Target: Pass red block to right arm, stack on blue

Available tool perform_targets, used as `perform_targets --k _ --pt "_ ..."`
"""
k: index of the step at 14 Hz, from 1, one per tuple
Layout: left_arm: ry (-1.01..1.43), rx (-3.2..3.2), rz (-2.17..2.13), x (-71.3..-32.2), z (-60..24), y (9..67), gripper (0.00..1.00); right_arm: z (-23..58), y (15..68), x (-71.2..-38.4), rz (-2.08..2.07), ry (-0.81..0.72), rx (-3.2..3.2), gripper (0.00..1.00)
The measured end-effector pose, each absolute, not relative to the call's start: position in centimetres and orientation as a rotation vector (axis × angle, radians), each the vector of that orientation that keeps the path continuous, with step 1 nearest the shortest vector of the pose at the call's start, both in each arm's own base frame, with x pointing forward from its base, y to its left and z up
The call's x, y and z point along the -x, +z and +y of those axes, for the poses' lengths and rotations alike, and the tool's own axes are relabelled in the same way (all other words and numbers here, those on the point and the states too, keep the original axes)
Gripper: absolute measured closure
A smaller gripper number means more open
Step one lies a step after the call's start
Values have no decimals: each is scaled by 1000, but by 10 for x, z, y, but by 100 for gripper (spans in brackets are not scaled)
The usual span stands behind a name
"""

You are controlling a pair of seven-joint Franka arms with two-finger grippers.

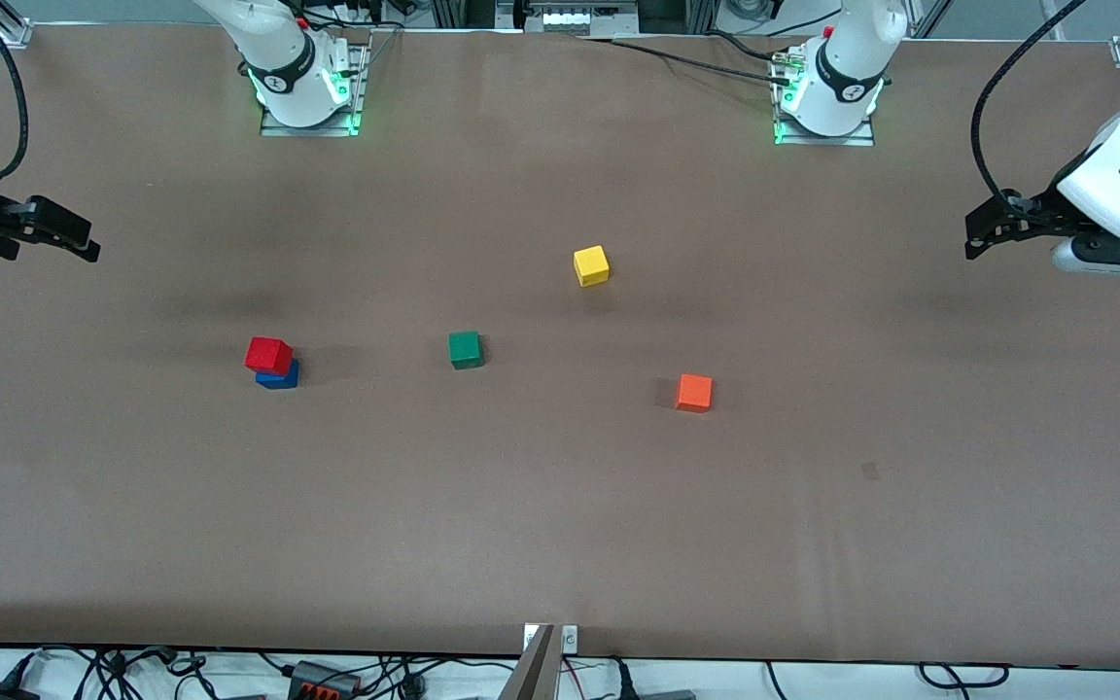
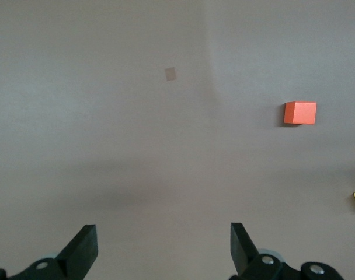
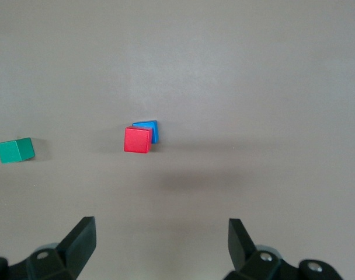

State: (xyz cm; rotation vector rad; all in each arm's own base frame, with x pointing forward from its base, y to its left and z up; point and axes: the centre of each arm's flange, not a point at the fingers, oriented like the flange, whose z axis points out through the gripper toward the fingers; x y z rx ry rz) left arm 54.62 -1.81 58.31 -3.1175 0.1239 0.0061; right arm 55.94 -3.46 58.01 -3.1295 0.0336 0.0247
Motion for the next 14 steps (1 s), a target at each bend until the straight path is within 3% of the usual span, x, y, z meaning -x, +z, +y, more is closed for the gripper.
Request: perform_targets --k 9,14 --pt "6 3117 124 -546 -18 583 0 -37 583 -556 38 5 3131 0" --pt "6 3117 124 -546 -18 583 0 -36 583 -537 22 -50 3157 0"
